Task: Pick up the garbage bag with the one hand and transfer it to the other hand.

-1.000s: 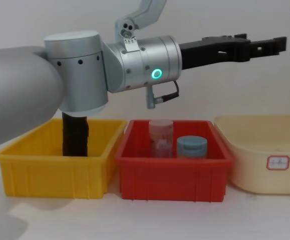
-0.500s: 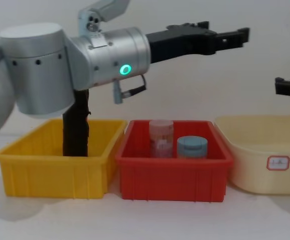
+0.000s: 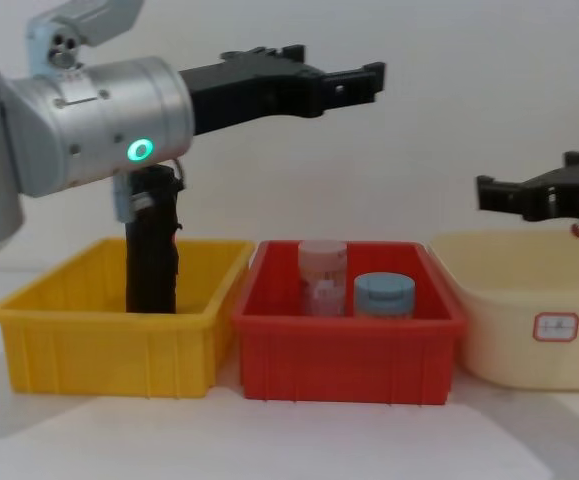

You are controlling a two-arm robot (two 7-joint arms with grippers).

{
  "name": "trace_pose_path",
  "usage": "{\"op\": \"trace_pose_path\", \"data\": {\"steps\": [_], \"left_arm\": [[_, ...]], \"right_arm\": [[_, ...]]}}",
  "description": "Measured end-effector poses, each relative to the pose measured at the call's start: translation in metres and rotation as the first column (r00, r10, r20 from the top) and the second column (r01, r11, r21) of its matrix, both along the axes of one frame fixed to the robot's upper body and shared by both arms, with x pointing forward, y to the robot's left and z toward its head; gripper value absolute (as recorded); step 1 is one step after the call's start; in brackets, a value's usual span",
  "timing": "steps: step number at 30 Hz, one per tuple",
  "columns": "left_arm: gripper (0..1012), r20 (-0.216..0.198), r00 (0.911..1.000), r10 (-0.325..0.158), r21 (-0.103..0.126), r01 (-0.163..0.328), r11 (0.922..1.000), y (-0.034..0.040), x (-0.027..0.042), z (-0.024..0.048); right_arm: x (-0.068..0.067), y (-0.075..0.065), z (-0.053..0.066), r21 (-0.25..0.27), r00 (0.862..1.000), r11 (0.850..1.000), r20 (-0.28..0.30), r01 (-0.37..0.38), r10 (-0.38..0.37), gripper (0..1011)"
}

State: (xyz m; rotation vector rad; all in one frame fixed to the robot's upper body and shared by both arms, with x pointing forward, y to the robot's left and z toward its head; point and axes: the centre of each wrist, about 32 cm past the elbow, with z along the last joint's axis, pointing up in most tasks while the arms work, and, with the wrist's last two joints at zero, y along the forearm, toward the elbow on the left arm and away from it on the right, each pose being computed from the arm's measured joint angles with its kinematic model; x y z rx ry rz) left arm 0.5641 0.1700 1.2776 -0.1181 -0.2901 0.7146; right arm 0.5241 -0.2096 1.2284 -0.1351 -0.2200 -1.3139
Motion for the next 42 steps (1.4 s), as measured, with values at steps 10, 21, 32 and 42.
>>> {"op": "trace_pose_path", "data": {"steps": [10, 21, 32, 42], "left_arm": [[1001, -0.005, 0.9979, 0.064, 0.013, -0.064, 0.9979, 0.0168, -0.013, -0.0001], [1001, -0.008, 0.9955, 0.094, 0.021, -0.094, 0.9953, 0.0244, -0.0196, 0.0], [1001, -0.008, 0.9943, 0.106, 0.025, -0.106, 0.9941, 0.0275, -0.0224, 0.0001], [1002, -0.008, 0.9938, 0.111, 0.026, -0.11, 0.9935, 0.0287, -0.0233, 0.0001]], "right_arm": [[-0.014, 0.021, -0.002, 0.047, 0.993, 0.994, -0.063, -0.101, 0.104, 1001], [-0.027, 0.029, -0.002, 0.086, 0.975, 0.981, -0.121, -0.177, 0.186, 1001], [-0.036, 0.034, -0.005, 0.084, 0.957, 0.971, -0.165, -0.226, 0.237, 1001], [-0.041, 0.038, -0.009, 0.092, 0.947, 0.965, -0.188, -0.247, 0.26, 1002]]}}
